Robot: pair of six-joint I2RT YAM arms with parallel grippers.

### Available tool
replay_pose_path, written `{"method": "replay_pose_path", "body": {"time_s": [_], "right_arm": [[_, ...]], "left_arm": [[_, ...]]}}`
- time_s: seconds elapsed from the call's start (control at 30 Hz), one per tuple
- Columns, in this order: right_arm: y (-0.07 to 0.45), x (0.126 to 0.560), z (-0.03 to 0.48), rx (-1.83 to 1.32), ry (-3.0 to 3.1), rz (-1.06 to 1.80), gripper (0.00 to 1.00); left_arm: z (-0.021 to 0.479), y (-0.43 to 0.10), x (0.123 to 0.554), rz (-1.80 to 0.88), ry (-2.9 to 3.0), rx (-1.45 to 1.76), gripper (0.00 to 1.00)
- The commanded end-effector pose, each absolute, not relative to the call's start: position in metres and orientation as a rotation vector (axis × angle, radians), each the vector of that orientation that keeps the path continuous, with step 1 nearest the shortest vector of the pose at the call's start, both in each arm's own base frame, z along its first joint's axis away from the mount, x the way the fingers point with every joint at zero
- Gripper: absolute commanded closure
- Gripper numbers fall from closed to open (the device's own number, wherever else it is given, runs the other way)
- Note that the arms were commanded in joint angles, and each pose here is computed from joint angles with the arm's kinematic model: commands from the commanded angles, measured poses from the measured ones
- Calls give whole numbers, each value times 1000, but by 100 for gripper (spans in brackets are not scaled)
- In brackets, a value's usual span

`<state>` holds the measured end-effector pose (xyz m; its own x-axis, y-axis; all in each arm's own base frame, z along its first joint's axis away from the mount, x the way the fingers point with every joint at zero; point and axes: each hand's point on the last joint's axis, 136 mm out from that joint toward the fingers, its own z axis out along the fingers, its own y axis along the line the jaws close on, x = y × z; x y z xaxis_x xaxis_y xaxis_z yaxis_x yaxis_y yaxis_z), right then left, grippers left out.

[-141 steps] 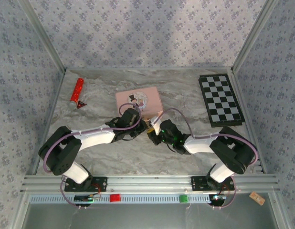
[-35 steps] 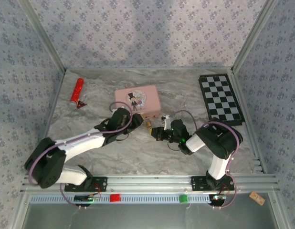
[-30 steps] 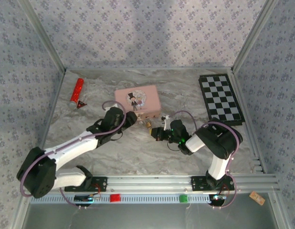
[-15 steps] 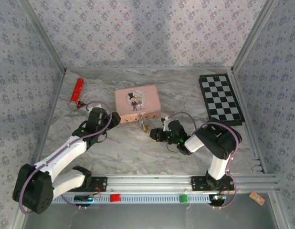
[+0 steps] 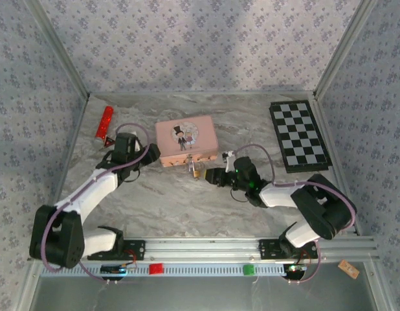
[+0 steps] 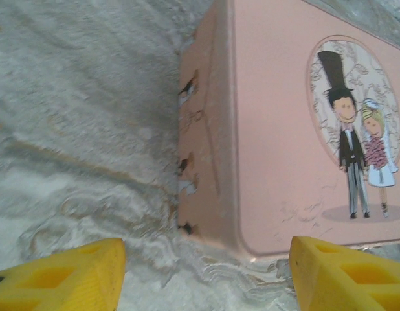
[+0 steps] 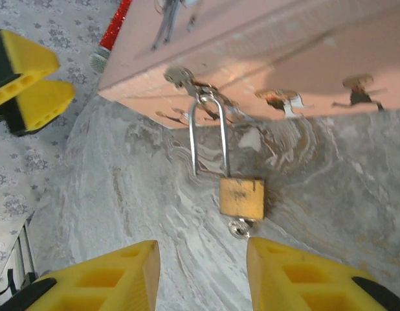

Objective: Unlock the padlock with the key

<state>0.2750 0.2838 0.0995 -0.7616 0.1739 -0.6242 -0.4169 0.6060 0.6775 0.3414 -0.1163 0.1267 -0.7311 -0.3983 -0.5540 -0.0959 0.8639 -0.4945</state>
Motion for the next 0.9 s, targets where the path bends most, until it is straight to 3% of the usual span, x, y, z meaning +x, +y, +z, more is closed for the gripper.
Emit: {"method": "replay_pose_path", "body": {"time_s": [0.0,0.3,0.87], "right_arm": [[288,281,115,-249,2187,1101,58],[288,306,121,-233,2269,1009,50],[293,320,88,-271,2415,964,49]], "left_arm": [[139,-135,361,-701,2334,-225,32],[114,-158,382,-846,2451,-163,36],[75,-193,346,-871,2543,-225,42]]}}
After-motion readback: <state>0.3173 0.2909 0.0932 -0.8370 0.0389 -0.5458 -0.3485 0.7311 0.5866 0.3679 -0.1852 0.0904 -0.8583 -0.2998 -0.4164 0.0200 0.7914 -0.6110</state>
